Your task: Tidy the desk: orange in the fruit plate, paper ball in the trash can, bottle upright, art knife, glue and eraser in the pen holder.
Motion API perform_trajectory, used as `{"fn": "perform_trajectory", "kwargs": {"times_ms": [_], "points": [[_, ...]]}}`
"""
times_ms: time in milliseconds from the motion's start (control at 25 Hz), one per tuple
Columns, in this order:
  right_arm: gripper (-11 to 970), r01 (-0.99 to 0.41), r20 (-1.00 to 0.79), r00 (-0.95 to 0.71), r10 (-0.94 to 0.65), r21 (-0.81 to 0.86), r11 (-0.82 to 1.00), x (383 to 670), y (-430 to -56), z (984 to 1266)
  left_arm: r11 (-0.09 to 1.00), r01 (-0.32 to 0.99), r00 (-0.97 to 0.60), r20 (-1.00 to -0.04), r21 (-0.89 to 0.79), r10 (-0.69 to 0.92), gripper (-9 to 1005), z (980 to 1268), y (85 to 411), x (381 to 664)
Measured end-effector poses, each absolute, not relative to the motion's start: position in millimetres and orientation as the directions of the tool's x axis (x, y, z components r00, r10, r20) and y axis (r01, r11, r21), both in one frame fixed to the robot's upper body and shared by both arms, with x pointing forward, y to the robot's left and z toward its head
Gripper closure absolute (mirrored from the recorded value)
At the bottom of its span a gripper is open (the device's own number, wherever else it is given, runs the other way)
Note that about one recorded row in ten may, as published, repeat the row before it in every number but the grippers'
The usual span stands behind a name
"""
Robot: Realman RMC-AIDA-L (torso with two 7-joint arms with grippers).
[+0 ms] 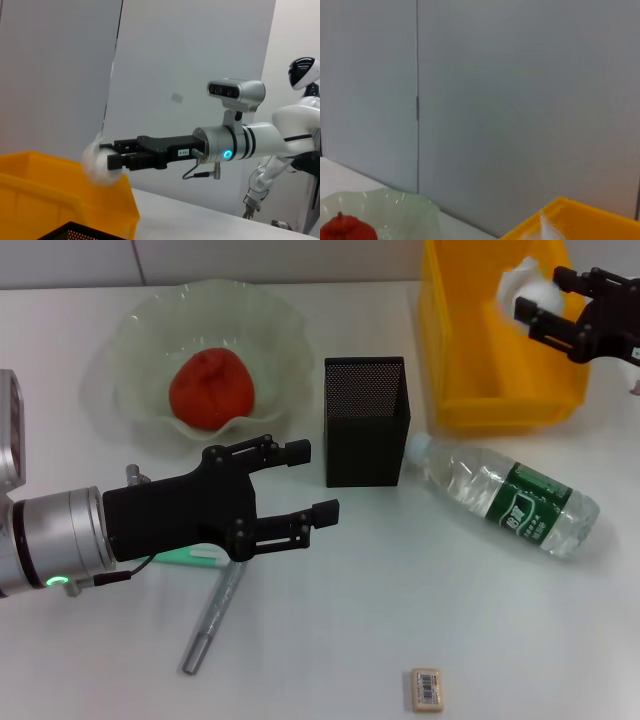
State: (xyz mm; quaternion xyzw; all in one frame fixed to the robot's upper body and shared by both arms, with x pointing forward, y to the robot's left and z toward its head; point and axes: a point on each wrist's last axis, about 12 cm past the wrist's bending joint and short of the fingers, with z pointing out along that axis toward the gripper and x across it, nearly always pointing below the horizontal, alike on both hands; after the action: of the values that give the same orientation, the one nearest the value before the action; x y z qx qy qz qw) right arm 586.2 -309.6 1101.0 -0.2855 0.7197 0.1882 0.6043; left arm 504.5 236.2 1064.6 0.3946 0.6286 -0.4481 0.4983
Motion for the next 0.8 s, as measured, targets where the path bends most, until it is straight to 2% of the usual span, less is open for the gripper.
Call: {"fn": "perform_trajectory", "kwargs": {"times_ms": [360, 600, 800], "points": [[252, -0.641, -0.976, -0.106, -0.189, -0.078, 0.763, 586.9, -308.4, 1101.0, 0.277, 0.947, -0.185, -0.981, -0.164, 0.053, 252, 1066.4, 233.6, 506.9], [257, -0.658, -0.978, -0.093, -0.189, -0.082, 0.748, 580.8, -310.0, 1102.1, 0.280, 0.946, -0.184, -0.982, -0.162, 0.053, 254, 1066.7, 233.7, 507.9], [257, -0.727, -0.983, -0.067, -0.173, -0.070, 0.683, 554.5, -316.6, 1109.1, 0.279, 0.948, -0.176, -0.983, -0.155, 0.051, 255, 1068.9, 232.5, 510.9]]}}
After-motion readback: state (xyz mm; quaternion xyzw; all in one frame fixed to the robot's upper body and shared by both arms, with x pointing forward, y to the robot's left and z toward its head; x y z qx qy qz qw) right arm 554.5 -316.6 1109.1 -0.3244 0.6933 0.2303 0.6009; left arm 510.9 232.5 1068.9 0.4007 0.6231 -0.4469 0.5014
